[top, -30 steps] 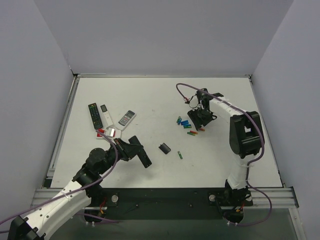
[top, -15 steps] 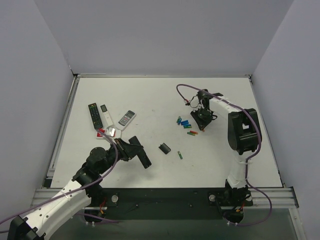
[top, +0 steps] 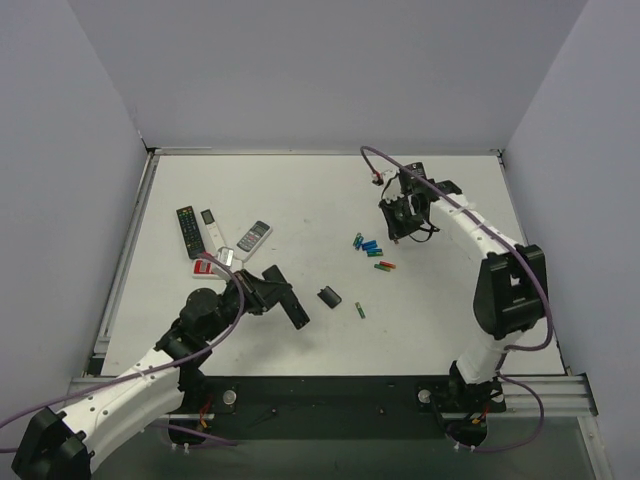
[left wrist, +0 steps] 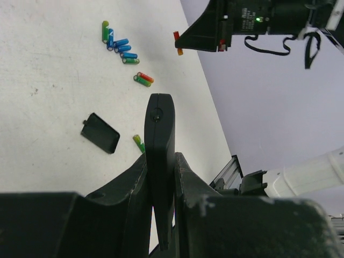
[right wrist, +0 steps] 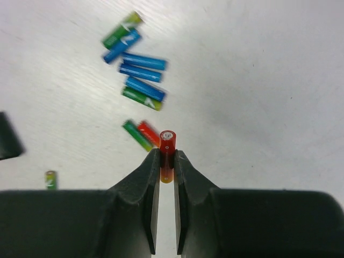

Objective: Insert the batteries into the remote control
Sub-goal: Pick up the battery from the center of the board, then load the battery into the remote control.

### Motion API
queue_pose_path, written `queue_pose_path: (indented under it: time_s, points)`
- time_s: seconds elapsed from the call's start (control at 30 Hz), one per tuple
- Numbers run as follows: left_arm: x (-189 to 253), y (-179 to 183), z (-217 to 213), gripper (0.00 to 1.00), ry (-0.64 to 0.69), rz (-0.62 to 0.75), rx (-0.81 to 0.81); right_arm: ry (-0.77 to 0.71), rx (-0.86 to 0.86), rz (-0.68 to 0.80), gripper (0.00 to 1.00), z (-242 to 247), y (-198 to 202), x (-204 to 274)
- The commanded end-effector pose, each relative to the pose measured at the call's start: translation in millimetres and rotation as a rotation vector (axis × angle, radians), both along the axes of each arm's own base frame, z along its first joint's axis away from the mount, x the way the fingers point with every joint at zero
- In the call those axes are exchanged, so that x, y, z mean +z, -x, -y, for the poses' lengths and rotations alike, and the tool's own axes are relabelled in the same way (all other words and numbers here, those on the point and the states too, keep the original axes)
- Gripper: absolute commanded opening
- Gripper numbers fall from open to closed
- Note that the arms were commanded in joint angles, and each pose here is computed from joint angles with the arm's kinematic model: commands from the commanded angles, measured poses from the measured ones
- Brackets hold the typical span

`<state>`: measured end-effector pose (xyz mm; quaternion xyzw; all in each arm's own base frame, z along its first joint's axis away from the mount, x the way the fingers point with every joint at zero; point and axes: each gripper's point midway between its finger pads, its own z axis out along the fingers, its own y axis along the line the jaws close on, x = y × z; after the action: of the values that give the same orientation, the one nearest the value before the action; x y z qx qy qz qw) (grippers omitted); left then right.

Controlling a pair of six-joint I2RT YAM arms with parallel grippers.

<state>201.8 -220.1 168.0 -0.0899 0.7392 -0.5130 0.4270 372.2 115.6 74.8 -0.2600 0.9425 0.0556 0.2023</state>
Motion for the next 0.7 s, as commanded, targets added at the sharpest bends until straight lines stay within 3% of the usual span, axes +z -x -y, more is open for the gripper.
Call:
queue_pose_path:
  time_s: [0.0, 0.2, 0.4, 0.67]
  points:
    - [46, -14, 2, 0.0, 0.147, 0.115, 0.038, -0.132, -0.029, 0.184, 0.0, -55, 12, 67]
    - [65, -19, 6, 0.0, 0.211, 0.166, 0.037, -0.389, 0.033, 0.278, 0.0, -117, 54, 125]
    - [83, -21, 5, 0.0, 0.255, 0.214, 0.05, -0.589, 0.19, 0.351, 0.0, -171, 122, 163]
    - [95, -24, 7, 0.0, 0.286, 0.23, 0.049, -0.723, 0.357, 0.379, 0.0, -209, 186, 181]
